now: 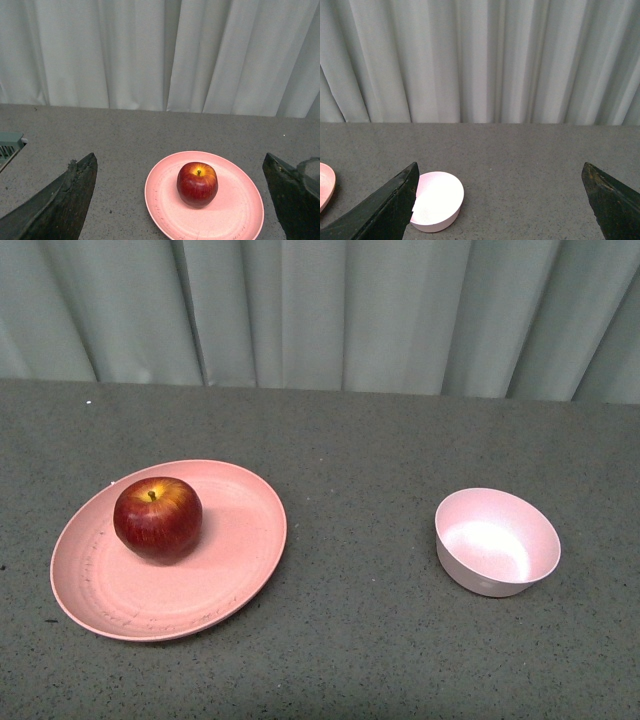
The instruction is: Move apple from plate to bowl
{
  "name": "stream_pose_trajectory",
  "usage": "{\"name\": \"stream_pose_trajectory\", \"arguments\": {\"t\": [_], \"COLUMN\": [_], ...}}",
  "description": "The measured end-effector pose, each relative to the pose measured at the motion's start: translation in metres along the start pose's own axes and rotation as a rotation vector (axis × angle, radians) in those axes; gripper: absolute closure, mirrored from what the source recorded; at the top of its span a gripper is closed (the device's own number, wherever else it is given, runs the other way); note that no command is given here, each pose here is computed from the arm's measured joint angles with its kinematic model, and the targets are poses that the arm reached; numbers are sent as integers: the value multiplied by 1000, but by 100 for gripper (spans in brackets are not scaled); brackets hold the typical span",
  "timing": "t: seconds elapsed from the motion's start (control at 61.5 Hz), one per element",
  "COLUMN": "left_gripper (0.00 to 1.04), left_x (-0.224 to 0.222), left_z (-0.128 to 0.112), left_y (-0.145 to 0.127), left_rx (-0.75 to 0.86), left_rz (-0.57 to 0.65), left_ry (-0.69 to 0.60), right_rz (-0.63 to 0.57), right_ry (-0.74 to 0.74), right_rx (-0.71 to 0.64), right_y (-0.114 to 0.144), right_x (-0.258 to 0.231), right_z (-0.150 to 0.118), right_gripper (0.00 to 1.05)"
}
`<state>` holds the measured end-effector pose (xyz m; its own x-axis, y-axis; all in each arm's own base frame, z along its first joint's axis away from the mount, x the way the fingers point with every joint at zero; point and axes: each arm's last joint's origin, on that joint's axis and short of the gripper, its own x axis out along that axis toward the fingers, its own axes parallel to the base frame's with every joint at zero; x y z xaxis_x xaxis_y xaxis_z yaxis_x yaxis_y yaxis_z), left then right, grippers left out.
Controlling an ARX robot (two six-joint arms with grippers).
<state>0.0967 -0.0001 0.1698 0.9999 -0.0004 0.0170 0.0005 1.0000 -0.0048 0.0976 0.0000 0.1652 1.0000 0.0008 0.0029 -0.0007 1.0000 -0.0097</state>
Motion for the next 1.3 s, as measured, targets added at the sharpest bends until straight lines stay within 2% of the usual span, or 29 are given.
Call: {"name": "stream_pose_trajectory", "arguments": {"t": [1.301], "left_gripper": [7], "left_x": [0], "left_z": [0], "left_y": [0], "left_rx": [0], "left_rz": [0], "left_ry": [0], "right_rz": [0], "right_ry": [0], "right_rx": [0], "right_y": [0], "right_x": [0], "right_z": [0], "right_gripper": [9]}}
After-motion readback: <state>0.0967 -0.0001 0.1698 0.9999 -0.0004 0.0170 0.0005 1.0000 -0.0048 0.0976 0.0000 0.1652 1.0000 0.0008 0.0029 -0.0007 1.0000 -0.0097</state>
